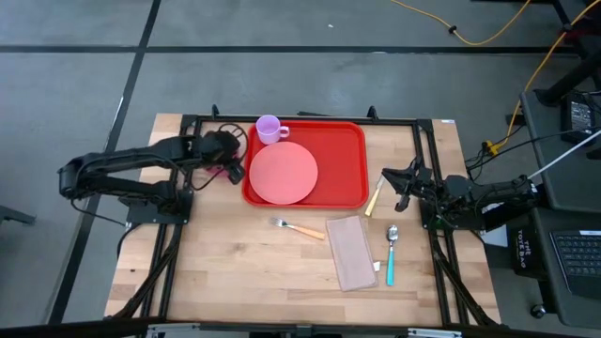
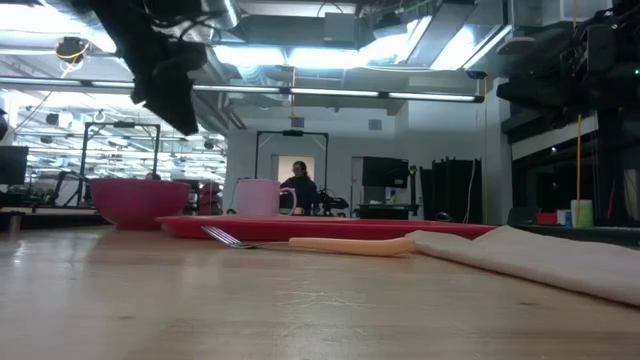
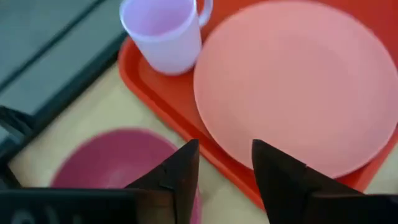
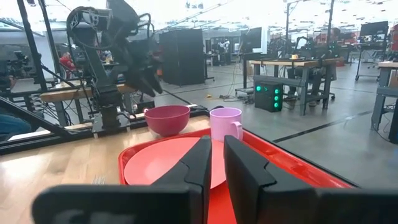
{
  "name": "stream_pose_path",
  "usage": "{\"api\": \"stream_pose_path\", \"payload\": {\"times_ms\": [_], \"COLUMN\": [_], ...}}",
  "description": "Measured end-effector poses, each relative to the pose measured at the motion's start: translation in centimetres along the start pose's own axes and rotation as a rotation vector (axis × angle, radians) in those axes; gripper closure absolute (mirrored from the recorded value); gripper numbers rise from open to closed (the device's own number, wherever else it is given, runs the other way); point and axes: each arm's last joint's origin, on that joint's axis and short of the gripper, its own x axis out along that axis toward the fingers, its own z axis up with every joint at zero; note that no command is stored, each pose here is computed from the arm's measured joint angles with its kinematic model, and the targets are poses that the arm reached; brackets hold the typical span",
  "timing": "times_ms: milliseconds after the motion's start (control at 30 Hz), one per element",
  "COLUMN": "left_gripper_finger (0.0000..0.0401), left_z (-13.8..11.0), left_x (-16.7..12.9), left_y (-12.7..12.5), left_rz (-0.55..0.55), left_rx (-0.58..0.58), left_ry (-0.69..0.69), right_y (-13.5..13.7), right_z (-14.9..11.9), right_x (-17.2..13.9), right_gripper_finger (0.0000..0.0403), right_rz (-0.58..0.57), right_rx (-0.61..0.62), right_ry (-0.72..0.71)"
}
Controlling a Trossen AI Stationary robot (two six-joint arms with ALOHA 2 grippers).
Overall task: Set up tray
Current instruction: Put the purple bowl on the pink plate on the red serving tray
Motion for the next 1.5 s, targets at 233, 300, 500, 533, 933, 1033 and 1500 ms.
{"api": "stream_pose_path", "payload": {"times_ms": [233,300,500,533,933,1033,1500], "left_gripper_finger": [0.0251,0.0251,0.0250,0.0250,0.0250,0.0250,0.0271], "left_z": [-0.7,-0.7,-0.9,-0.9,-1.5,-1.6,-2.2], "left_x": [1.2,1.5,2.6,2.8,5.6,6.1,7.0], "left_y": [0.4,0.4,0.1,0.1,-0.4,-0.5,-0.8], "left_rz": [0.039,0.048,0.071,0.076,0.162,0.176,0.155], "left_rx": [-0.071,-0.071,-0.061,-0.058,-0.011,0.004,0.036], "left_ry": [0.136,0.153,0.213,0.226,0.367,0.385,0.473], "right_y": [0.0,0.0,0.0,0.0,0.0,0.0,0.0], "right_z": [0.1,0.1,0.1,0.1,0.1,0.1,0.1], "right_x": [0.0,0.0,0.0,0.0,0.0,0.0,0.0], "right_gripper_finger": [0.0354,0.0354,0.0354,0.0354,0.0354,0.0354,0.0354], "right_rz": [0.000,0.000,0.001,0.001,0.001,0.001,0.001], "right_rx": [0.007,0.007,0.008,0.008,0.007,0.006,0.003], "right_ry": [-0.011,-0.011,-0.012,-0.011,-0.011,-0.011,-0.011]}}
